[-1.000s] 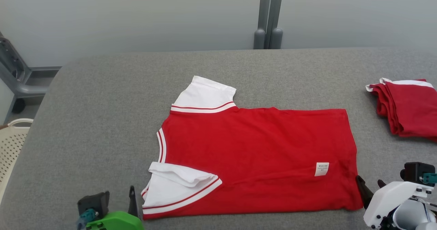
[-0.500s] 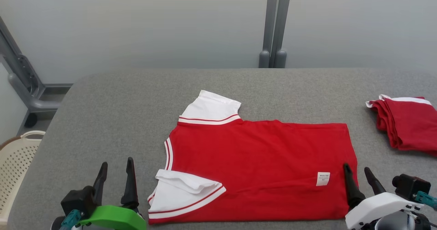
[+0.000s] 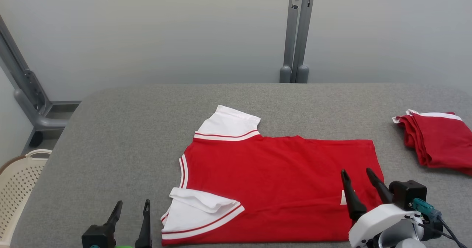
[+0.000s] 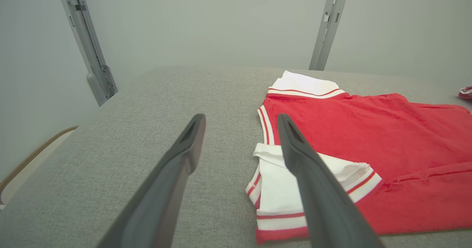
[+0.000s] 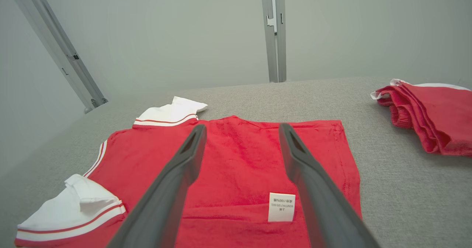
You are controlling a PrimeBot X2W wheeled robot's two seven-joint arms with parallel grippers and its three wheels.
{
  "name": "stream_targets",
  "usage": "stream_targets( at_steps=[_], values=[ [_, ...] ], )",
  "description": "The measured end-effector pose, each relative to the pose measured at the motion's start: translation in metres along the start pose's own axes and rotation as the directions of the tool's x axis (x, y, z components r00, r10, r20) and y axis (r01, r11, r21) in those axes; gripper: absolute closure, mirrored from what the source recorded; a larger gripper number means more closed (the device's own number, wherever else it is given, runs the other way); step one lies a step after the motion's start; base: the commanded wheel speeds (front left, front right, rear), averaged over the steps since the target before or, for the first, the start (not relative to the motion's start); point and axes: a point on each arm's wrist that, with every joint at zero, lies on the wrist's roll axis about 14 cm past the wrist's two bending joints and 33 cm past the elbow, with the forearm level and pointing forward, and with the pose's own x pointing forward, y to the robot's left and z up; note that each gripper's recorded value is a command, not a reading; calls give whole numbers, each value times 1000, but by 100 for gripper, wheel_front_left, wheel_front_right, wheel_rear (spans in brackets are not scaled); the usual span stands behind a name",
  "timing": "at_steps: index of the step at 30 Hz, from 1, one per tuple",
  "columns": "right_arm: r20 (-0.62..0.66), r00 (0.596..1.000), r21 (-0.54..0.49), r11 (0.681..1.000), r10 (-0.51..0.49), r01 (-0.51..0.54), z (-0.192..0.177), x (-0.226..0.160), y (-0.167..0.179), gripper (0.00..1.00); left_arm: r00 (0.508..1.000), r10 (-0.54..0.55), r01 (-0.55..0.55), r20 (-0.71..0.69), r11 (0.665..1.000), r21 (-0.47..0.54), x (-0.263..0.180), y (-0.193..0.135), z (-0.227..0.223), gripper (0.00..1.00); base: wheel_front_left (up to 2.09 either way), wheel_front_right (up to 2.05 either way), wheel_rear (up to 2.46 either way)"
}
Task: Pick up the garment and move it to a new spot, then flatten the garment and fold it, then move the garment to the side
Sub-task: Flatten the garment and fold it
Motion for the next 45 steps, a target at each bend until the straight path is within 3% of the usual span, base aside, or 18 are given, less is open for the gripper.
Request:
stream_targets(
  at_steps=[8, 16, 30, 36, 40, 45],
  values=[
    [-48, 999, -67, 998, -5, 1, -12, -5, -2, 0, 996, 54, -54, -64, 999, 7, -10, 13, -13, 0, 0, 0, 0],
    [-72, 997, -60, 998, -20, 16, -17, -8, -7, 0, 994, 67, -68, -82, 998, -4, -8, 17, -14, 0, 0, 0, 0],
    [-116, 993, -62, 998, -12, 4, -24, 0, -5, 0, 993, 3, -4, -117, 1000, -3, 2, 3, -14, 0, 0, 0, 0],
    [-235, 971, -154, 985, 35, -73, -21, 30, 5, 0, 978, -99, 108, -185, 993, 41, 43, -11, -4, 0, 0, 0, 0],
    [-348, 938, -193, 979, 0, -72, -21, 48, -14, 0, 959, -186, 208, -214, 975, 82, 82, -27, 9, 0, 0, 0, 0],
    [-434, 899, -205, 978, -61, -32, -10, 78, -44, 0, 954, -210, 232, -214, 969, 85, 139, -37, 28, 0, 0, 0, 0]
  ],
)
